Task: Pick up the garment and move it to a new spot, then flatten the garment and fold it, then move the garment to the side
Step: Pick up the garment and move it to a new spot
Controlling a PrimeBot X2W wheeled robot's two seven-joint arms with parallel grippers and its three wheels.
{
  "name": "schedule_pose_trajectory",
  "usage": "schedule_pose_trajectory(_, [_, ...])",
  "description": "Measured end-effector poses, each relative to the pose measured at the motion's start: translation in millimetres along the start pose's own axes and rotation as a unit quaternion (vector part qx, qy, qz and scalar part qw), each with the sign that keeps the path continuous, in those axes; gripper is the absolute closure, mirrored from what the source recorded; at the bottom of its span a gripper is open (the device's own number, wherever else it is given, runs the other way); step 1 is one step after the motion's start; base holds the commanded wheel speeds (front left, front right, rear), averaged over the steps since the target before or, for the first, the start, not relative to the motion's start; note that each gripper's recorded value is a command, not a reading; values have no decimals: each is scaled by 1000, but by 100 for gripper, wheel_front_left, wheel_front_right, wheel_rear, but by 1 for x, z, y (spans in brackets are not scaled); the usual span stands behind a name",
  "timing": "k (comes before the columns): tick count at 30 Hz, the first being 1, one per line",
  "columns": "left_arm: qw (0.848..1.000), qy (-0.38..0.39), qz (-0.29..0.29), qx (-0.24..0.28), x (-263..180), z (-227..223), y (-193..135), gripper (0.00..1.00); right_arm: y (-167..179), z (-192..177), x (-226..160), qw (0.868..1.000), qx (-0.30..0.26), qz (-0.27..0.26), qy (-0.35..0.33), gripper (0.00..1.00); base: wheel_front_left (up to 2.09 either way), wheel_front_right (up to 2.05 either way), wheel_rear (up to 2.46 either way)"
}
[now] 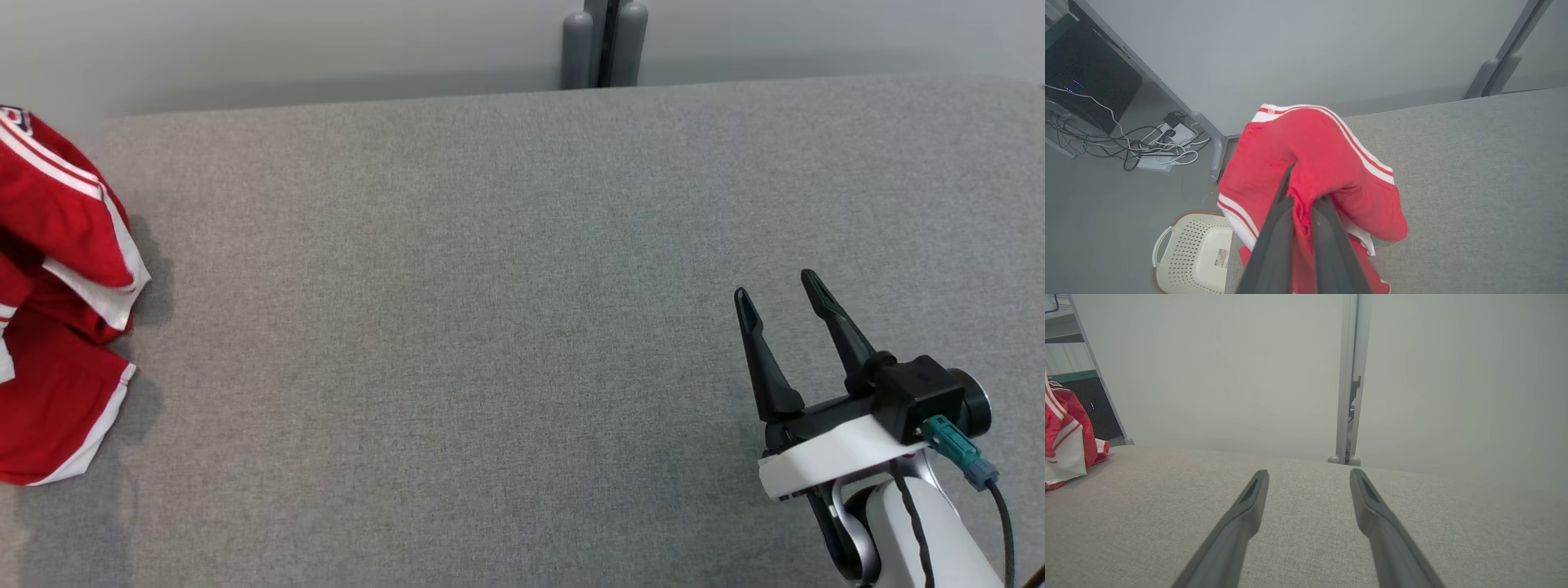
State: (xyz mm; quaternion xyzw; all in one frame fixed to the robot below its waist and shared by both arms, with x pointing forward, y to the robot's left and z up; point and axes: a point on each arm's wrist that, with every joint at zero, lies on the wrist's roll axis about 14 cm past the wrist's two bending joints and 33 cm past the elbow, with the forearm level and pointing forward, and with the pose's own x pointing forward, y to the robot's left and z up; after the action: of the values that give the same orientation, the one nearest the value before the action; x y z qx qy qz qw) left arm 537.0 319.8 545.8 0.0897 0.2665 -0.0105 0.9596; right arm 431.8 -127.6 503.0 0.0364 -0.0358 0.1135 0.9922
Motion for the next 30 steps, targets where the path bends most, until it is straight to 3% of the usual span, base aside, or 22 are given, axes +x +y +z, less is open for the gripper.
schedule_pose_trajectory(7, [992, -81, -55, 77, -35, 58, -50, 100, 0, 23, -15, 1000, 2, -8, -27, 0, 0, 0, 0])
schedule_pose_trajectory(14, [970, -143, -146, 135, -69, 95, -134, 100, -10, 41, -34, 998, 6, -31, -49, 0, 0, 0, 0])
schedule_pose_trajectory(19, [936, -211, -243, 141, -102, 124, -211, 100, -22, 52, -46, 997, 7, -52, -64, 0, 0, 0, 0])
schedule_pose_trajectory(26, [869, -311, -373, 99, -158, 161, -300, 100, -39, 53, -54, 995, 8, -78, -66, 0, 0, 0, 0])
schedule_pose_trajectory(28, [859, -326, -387, 76, -162, 166, -309, 100, -43, 52, -55, 994, 8, -84, -64, 0, 0, 0, 0])
schedule_pose_trajectory(30, [859, -316, -399, 55, -155, 155, -314, 100, -46, 49, -55, 994, 9, -88, -60, 0, 0, 0, 0])
